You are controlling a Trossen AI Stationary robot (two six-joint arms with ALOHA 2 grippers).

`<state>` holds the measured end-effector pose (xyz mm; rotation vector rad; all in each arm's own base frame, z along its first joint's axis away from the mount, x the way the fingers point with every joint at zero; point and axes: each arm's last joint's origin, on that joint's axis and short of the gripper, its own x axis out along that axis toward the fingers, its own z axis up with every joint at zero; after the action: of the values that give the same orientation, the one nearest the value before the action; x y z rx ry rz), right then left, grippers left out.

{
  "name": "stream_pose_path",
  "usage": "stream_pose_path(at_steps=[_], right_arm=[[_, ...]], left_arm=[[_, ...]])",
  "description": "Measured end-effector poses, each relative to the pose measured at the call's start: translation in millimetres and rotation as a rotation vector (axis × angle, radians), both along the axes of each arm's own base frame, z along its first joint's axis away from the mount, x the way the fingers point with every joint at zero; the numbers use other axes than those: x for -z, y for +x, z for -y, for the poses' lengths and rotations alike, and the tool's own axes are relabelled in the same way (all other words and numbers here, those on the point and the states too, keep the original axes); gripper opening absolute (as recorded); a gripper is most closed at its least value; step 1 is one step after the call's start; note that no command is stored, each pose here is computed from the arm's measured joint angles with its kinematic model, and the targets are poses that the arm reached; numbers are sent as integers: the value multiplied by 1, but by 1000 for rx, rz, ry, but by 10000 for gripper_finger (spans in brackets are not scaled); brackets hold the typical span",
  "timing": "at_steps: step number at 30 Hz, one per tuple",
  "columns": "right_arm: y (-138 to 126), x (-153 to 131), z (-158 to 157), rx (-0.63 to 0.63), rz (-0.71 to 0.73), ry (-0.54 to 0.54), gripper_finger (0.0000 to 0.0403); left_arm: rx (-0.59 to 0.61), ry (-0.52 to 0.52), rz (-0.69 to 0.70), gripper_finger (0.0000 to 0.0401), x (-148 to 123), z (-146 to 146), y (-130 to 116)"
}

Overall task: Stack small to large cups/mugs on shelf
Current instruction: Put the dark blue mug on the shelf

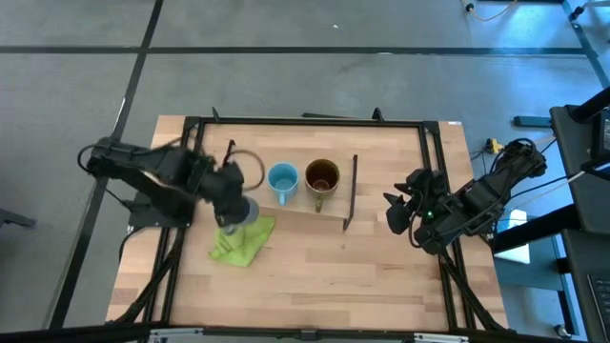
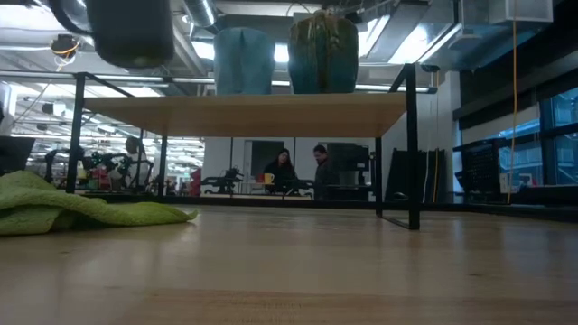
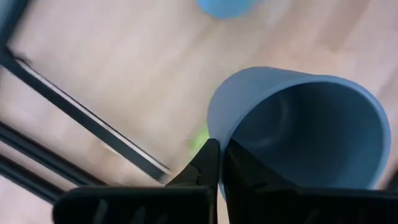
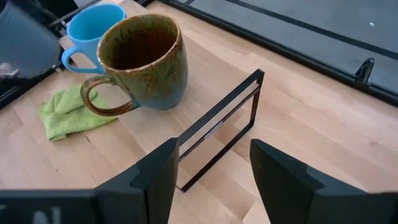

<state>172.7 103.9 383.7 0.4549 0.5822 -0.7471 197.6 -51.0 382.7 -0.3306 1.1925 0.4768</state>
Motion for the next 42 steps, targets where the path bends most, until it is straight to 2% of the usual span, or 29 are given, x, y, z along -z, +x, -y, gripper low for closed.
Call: stream_pose_path(at_steps=[3, 6, 10, 13, 19, 26, 32, 36, 42], right_arm=[[2, 2, -2, -6, -18, 15, 200], [3, 3, -3, -10, -31, 29, 200], [4, 3, -4, -8, -23, 30, 200], [4, 3, -4, -8, -21, 30, 200], [5, 3, -4, -4, -11, 15, 200], [5, 3, -3, 2, 1, -1, 200], [5, 3, -3, 3, 1, -1, 200], [5, 3, -3, 3, 1, -1, 200], [4, 3, -3, 3, -10, -10, 200]], left_arm=[[57, 62, -38, 1, 0, -27, 5], [45, 90, -71, 1, 0, -54, 6], [20, 74, -97, 1, 0, -82, 4], [-3, 6, -92, 1, 0, -94, 2], [-95, -77, -88, 0, 5, -105, 3], [-106, -100, -142, 0, 16, -109, 18], [-172, -129, -173, 0, 25, -112, 29], [-219, -165, -155, 0, 23, -117, 29], [-285, -183, -67, 0, 4, -125, 25]])
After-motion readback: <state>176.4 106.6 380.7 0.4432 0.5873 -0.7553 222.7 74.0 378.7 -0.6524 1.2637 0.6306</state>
